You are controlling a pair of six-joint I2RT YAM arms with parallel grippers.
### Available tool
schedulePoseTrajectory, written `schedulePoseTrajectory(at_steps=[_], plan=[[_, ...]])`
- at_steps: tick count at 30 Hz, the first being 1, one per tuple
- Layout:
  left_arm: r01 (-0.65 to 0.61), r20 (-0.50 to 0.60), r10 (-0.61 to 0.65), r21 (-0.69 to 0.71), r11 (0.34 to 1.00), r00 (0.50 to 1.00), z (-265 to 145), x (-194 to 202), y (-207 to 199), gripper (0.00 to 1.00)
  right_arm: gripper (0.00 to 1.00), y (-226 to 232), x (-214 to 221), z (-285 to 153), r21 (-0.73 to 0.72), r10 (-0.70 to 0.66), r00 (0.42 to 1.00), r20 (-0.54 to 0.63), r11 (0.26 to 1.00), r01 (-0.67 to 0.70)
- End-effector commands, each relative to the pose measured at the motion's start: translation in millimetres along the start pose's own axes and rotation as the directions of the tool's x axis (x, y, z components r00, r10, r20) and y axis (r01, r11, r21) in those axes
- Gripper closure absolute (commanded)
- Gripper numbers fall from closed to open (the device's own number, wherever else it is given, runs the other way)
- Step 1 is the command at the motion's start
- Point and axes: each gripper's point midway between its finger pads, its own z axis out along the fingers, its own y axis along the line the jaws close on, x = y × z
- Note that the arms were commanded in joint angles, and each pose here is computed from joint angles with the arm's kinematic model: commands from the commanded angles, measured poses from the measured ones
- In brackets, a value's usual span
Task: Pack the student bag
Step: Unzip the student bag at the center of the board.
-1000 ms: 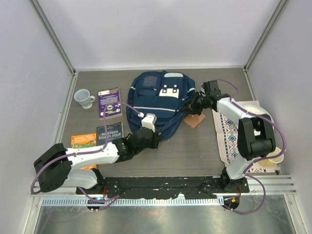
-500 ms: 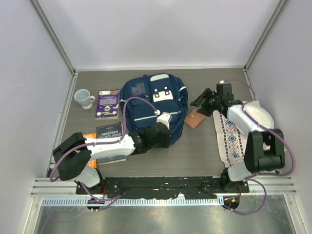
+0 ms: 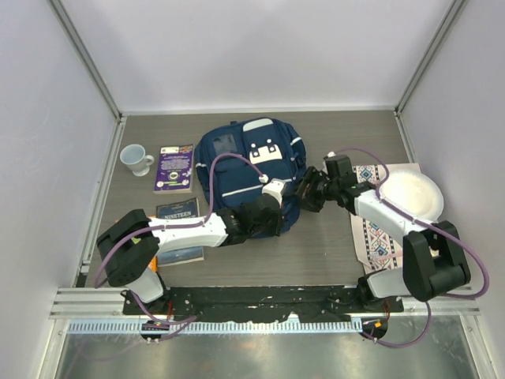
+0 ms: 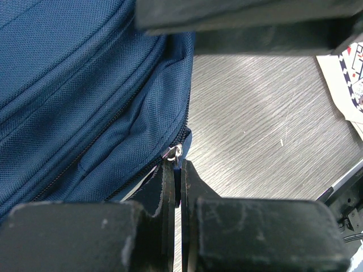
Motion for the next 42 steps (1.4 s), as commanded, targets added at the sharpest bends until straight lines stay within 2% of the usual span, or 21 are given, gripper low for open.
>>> schedulePoseTrajectory(at_steps=[1,2,3,5,7,8,10,15,18,22,26,31,33,34,35,38,39,41,42], plan=[[-0.003,0.105,-0.007,0.096,0.995,0.994,-11,-37,-28,1.00,0.42,23,-1,17,-0.059,-0.002,1.000,0.008,0.998,0.003],[-0.002,0.110,-0.009,0.101,0.995,0.994,-13,-39,-29,1.00,0.44,20,-1,22,-0.047,0.003,1.000,0.000,0.999,-0.003],[-0.001,0.113,-0.011,0.103,0.995,0.994,-14,-39,-29,1.00,0.50,21,-2,23,-0.047,0.000,1.000,0.001,0.999,0.000],[-0.002,0.111,-0.009,0.100,0.995,0.994,-15,-38,-27,1.00,0.69,20,-5,26,-0.041,-0.012,1.000,0.012,0.999,0.013],[-0.010,0.111,-0.001,0.098,0.995,0.994,-17,-38,-26,1.00,0.79,20,-13,25,-0.024,-0.031,0.998,0.046,0.999,0.032],[-0.013,0.099,0.005,0.083,0.996,0.995,-17,-34,-22,1.00,0.90,18,-17,24,-0.013,-0.035,0.998,0.061,0.999,0.036],[-0.026,0.087,0.021,0.059,0.998,0.996,-20,-29,-15,1.00,0.99,20,-29,21,-0.007,-0.048,0.995,0.084,0.999,0.049],[-0.050,-0.001,0.050,-0.125,0.991,0.999,-35,13,40,1.00,0.99,11,-80,5,0.016,-0.022,0.983,0.183,1.000,0.020],[-0.041,-0.015,0.038,-0.201,0.979,0.999,-51,27,65,1.00,0.99,2,-96,0,0.029,-0.003,0.979,0.205,1.000,-0.003],[-0.026,-0.015,0.022,-0.312,0.950,1.000,-68,40,100,1.00,0.99,-10,-101,-2,0.060,-0.007,0.977,0.212,0.998,-0.006],[-0.029,-0.034,0.015,-0.466,0.884,0.999,-86,41,137,1.00,0.99,-17,-103,-5,0.066,0.007,0.977,0.215,0.998,-0.022],[-0.036,-0.051,0.011,-0.514,0.857,0.999,-89,37,153,1.00,0.99,-11,-108,-8,0.045,0.002,0.976,0.216,0.999,-0.012],[-0.035,-0.041,0.019,-0.446,0.895,0.999,-84,29,138,1.00,0.84,-5,-102,-6,0.008,0.001,0.985,0.173,1.000,-0.002],[-0.044,-0.038,0.030,-0.417,0.908,0.999,-83,27,133,1.00,0.73,-4,-98,-6,0.002,0.007,0.988,0.155,1.000,-0.007],[-0.021,-0.001,0.023,-0.377,0.926,1.000,-78,18,123,1.00,0.56,-4,-93,-6,-0.006,0.011,0.991,0.136,1.000,-0.010],[0.009,0.045,0.003,-0.261,0.965,0.999,-71,5,98,1.00,0.45,-13,-81,-17,0.018,0.027,0.988,0.151,0.999,-0.030],[0.013,0.047,-0.002,-0.236,0.972,0.999,-70,2,92,1.00,0.44,-22,-71,-19,0.045,0.035,0.989,0.144,0.998,-0.042],[0.016,0.053,-0.005,-0.214,0.977,0.999,-65,-4,85,1.00,0.42,-14,-63,-35,0.028,0.012,0.983,0.185,0.999,-0.017],[0.016,0.048,-0.006,-0.198,0.980,0.999,-63,-5,80,1.00,0.41,-13,-44,-32,0.028,-0.009,0.988,0.155,1.000,0.005]])
